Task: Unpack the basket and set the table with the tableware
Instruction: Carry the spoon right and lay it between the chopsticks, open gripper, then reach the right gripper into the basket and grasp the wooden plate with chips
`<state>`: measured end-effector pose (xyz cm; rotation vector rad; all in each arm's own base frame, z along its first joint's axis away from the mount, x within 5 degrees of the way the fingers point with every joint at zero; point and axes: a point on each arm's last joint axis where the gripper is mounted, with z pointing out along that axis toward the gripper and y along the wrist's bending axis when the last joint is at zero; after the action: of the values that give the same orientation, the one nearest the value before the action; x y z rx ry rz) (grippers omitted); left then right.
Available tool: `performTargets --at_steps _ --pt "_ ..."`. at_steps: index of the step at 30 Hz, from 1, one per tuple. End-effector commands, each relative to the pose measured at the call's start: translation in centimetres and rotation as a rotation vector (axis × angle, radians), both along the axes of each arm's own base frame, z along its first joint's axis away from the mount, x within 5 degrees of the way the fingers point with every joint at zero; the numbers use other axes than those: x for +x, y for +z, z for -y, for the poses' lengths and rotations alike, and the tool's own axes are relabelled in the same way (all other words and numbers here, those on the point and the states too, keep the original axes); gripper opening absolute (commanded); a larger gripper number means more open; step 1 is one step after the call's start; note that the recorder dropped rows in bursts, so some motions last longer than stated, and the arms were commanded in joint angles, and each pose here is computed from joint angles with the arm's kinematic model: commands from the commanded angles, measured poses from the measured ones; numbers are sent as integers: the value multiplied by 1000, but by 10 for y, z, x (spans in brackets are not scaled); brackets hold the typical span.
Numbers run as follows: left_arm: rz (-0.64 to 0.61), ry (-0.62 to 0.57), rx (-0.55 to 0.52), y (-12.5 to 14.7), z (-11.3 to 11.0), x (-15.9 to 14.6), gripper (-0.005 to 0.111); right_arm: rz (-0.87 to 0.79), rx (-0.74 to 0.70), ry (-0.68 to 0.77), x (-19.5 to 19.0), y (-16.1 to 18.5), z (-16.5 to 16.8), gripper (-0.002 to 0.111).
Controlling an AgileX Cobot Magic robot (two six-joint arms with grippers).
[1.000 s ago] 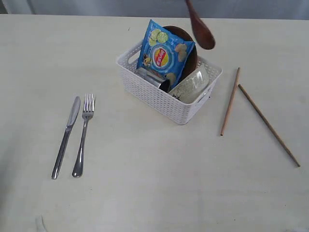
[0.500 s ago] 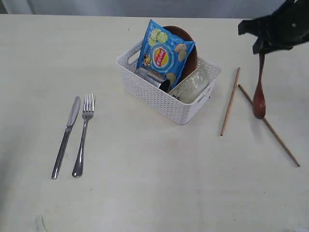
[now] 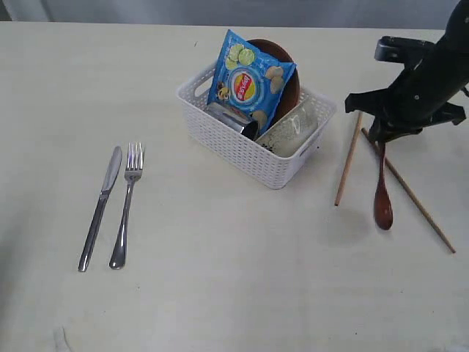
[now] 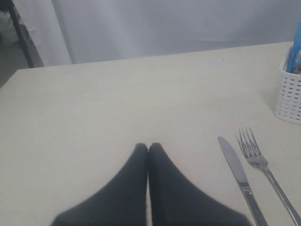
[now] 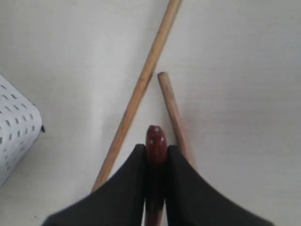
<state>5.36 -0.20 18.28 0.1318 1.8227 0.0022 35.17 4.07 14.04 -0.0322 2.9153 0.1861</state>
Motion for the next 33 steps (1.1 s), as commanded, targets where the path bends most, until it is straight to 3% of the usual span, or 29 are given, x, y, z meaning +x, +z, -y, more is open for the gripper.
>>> performTargets --at_steps 1,7,9,14,22,26,31,33 --pt "0 -4 1 -1 0 0 0 -49 -5 -7 -1 -13 2 1" --pt "0 -4 1 -1 0 0 0 -44 -3 -8 1 -12 1 42" --pt "0 -4 1 -1 0 0 0 -40 0 -6 4 -7 1 48" --pt "0 -4 1 -1 0 0 0 7 39 55 14 34 -8 48" --pt "-1 -5 -8 -1 0 0 0 352 126 380 27 108 -58 48" --pt "-1 -5 -8 -1 0 0 0 430 192 500 35 114 -78 50" --pt "-1 -5 -8 -1 0 0 0 421 270 536 55 101 -89 67" --pt "-1 -5 -8 -1 0 0 0 388 286 542 61 91 -92 68"
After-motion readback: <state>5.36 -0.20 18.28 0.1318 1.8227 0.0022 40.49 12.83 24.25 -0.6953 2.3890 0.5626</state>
